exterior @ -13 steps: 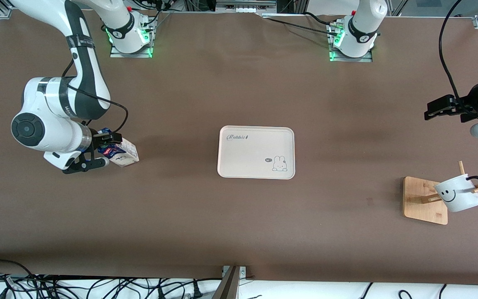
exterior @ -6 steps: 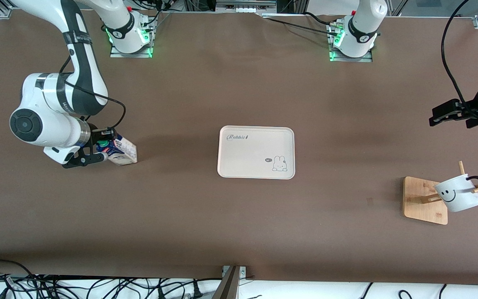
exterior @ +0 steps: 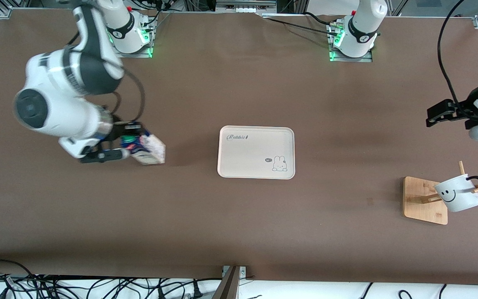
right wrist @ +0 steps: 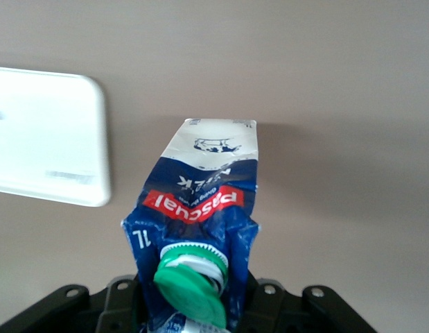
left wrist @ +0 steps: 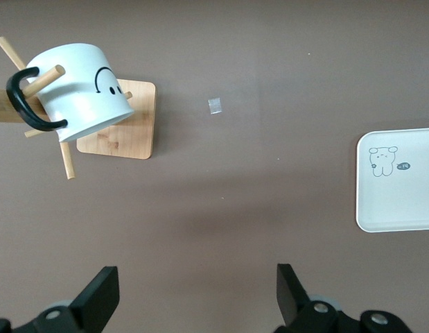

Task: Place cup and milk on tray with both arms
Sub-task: 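Carry the carton onto the tray while the left gripper reaches the mug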

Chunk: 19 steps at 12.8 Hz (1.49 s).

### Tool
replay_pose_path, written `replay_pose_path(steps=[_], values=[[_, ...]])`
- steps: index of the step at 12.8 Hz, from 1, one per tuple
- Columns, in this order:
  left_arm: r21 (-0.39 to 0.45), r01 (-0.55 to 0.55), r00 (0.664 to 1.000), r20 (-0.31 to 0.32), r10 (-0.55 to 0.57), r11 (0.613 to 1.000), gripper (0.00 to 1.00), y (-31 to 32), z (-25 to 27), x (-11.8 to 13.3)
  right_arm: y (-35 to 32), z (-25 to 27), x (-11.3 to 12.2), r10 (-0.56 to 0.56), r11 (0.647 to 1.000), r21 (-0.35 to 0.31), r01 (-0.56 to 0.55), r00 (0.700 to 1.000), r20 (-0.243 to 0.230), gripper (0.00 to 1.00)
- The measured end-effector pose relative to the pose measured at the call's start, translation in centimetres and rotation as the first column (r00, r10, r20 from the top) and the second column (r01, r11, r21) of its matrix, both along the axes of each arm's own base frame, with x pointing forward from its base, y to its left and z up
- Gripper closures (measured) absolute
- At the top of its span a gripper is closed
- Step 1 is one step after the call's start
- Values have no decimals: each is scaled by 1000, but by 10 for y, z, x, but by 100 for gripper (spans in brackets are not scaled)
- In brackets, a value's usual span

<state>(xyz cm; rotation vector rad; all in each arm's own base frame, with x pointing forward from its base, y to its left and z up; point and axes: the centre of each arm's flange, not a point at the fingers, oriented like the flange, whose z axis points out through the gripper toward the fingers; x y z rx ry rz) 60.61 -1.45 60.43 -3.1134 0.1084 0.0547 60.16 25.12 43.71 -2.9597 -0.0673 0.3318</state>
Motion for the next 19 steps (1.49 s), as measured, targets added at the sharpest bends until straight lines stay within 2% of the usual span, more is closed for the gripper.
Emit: replay_pose_path(steps=[3, 5, 9, 14, 16, 18, 19], values=[[0, -13, 1000, 4, 13, 1000, 0, 0, 2, -1, 149, -24, -26, -80, 996, -28, 80, 997, 13, 57], [1, -36, 999, 2, 36, 999, 0, 0, 0, 0, 208, -45, -36, -116, 992, -34, 117, 992, 42, 57], [6, -39, 999, -18, 39, 999, 0, -2, -12, 5, 227, -71, -33, -140, 989, -47, 143, 988, 64, 57], [-8, -26, 999, -48, 26, 1000, 0, -13, -29, 6, 237, -104, -39, -136, 987, -81, 140, 989, 54, 56], [-11, -24, 999, -39, 24, 1000, 0, -15, -44, 14, 238, -111, -39, -136, 986, -88, 140, 989, 53, 54], [-9, -19, 999, -35, 19, 1000, 0, -19, -62, 23, 237, -109, -37, -138, 986, -87, 143, 989, 58, 34], [-10, -17, 1000, -12, 17, 1000, 0, -21, -70, 30, 236, -105, -34, -141, 986, -84, 147, 988, 67, 24]])
